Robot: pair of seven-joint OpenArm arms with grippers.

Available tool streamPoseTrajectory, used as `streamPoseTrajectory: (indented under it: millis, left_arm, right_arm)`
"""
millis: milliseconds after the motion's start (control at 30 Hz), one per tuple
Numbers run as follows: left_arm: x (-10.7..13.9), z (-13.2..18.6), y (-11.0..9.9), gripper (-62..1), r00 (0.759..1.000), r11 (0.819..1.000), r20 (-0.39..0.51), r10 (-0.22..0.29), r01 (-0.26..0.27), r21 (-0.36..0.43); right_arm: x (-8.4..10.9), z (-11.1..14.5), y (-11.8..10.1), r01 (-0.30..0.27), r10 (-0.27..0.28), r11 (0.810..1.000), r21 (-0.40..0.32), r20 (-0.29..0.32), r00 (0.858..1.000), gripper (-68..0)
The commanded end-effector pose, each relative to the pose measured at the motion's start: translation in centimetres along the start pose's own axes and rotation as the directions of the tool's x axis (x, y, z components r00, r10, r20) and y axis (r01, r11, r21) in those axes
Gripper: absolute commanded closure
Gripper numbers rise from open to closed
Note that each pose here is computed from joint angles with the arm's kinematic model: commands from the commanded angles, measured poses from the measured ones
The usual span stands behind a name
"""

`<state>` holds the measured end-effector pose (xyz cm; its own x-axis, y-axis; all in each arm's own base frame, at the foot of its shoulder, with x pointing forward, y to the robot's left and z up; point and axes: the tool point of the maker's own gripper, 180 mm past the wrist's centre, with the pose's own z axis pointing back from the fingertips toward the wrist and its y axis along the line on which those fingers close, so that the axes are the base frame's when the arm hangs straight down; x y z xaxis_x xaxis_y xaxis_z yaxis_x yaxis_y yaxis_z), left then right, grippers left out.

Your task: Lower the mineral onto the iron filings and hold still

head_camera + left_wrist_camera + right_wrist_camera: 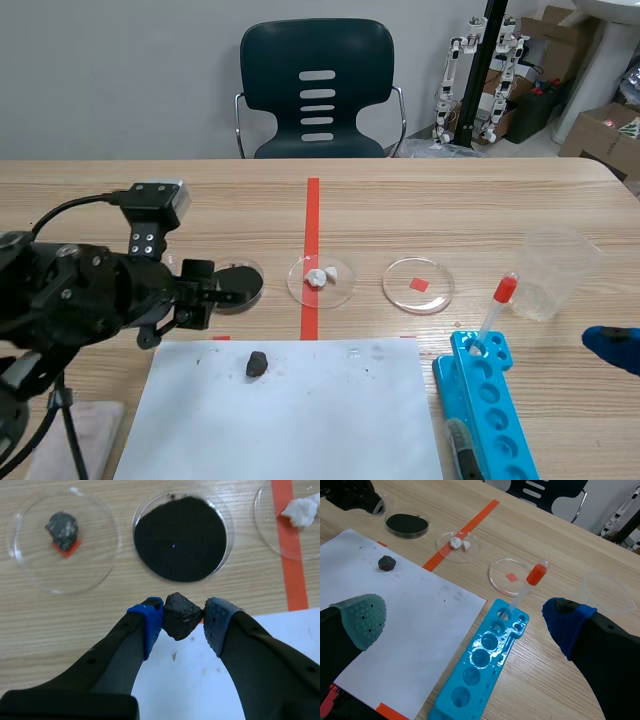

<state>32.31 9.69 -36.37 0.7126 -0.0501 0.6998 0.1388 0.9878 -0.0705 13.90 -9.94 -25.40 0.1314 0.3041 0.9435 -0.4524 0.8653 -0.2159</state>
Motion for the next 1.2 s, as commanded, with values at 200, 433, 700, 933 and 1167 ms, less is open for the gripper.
streamPoseTrajectory:
  millis: [200,433,700,933,1167]
  left_arm:
    - [4.0,-2.1,-1.0,-13.0,0.998,1.000,0.055,-0.021,0.020,0.012]
    - [4.3,-4.6,-0.6,-13.0,1.000,0.999,0.011,-0.027,0.027,0.037]
    - [4.2,-6.4,0.0,-13.0,1.000,0.998,-0.019,-0.022,0.023,0.059]
    - [3.5,-7.4,0.5,-13.0,0.998,0.997,-0.053,-0.017,0.021,0.071]
    - [2.7,-8.1,-0.2,-13.0,0.998,0.998,-0.059,-0.014,0.017,0.062]
  right_arm:
    - [1.3,-0.3,-0.3,-0.005,0.005,1.000,-0.006,0.045,0.999,-67.9]
    - [1.3,-0.3,-0.3,-0.005,0.005,1.000,-0.006,0.045,0.999,-67.9]
    - [1.3,-0.3,-0.3,-0.005,0.005,1.000,-0.006,0.045,0.999,-67.9]
    - [1.3,-0.3,-0.3,-0.005,0.005,1.000,-0.006,0.045,0.999,-67.9]
    - [1.3,-0.3,-0.3,-0.005,0.005,1.000,-0.006,0.045,0.999,-67.9]
